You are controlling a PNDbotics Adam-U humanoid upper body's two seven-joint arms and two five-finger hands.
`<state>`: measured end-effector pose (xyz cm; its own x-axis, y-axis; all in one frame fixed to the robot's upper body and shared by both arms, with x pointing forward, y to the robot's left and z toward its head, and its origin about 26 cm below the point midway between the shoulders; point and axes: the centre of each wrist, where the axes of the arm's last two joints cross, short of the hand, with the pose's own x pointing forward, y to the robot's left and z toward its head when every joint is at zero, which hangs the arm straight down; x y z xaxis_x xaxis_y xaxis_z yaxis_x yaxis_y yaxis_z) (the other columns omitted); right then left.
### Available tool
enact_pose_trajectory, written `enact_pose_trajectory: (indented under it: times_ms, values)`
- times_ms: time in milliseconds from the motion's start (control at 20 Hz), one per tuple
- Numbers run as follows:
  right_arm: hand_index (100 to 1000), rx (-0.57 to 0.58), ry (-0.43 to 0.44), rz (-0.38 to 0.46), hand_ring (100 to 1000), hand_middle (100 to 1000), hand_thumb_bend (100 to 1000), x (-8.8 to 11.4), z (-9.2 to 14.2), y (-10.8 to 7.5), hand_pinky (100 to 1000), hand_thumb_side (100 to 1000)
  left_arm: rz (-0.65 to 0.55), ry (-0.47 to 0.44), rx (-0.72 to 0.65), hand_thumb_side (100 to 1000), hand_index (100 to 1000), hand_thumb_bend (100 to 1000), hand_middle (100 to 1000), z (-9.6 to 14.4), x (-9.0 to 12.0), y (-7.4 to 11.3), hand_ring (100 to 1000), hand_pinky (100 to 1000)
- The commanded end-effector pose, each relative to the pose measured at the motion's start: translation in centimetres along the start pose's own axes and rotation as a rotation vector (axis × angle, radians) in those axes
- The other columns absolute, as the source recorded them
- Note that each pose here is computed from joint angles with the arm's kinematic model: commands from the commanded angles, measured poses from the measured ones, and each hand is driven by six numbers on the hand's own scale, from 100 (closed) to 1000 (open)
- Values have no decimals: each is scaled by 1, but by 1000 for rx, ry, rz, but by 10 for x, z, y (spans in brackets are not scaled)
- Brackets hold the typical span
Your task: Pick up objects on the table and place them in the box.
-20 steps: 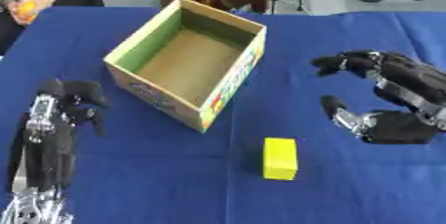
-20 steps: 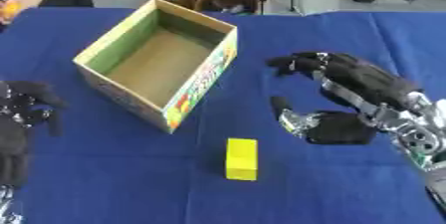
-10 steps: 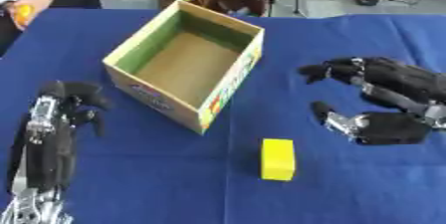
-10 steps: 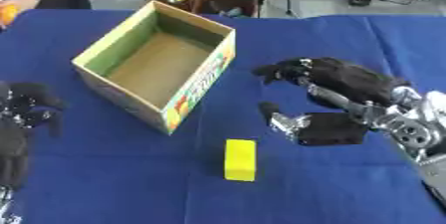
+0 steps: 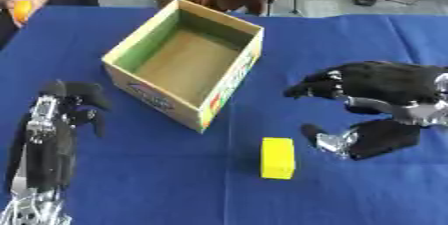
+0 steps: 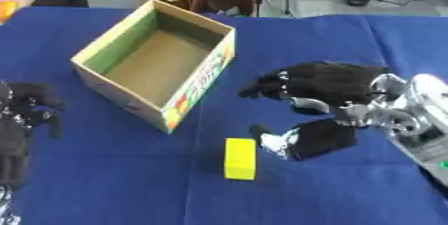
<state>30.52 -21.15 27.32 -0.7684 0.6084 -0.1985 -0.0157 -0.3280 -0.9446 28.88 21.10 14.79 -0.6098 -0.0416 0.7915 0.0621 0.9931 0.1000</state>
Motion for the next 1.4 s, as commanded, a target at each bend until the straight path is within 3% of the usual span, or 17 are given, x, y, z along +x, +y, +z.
enact_pose_trajectory:
  times_ms: [50, 250, 600, 1200, 1400]
  values:
    - [1000, 20, 9, 60, 878, 836, 100, 2, 5, -9, 834, 824, -9, -18, -12, 962, 601, 100, 452, -1, 6, 2, 511, 232]
    - [999, 43, 9, 47, 877, 839, 100, 5, 2, -9, 836, 797, -11, -17, -13, 966, 602, 100, 452, -1, 6, 2, 512, 233]
    - [1000, 79, 2, 17, 874, 841, 100, 12, -6, 1, 835, 1000, -13, -15, -15, 969, 602, 100, 452, -1, 6, 1, 512, 233]
    - [1000, 72, -5, -39, 872, 840, 100, 23, -22, 15, 836, 1000, -18, -6, -13, 975, 602, 100, 454, -1, 5, 1, 513, 233]
    - [1000, 66, 16, -13, 876, 847, 100, 23, -29, 23, 831, 1000, -19, -4, -14, 976, 601, 100, 454, -1, 4, 1, 513, 233]
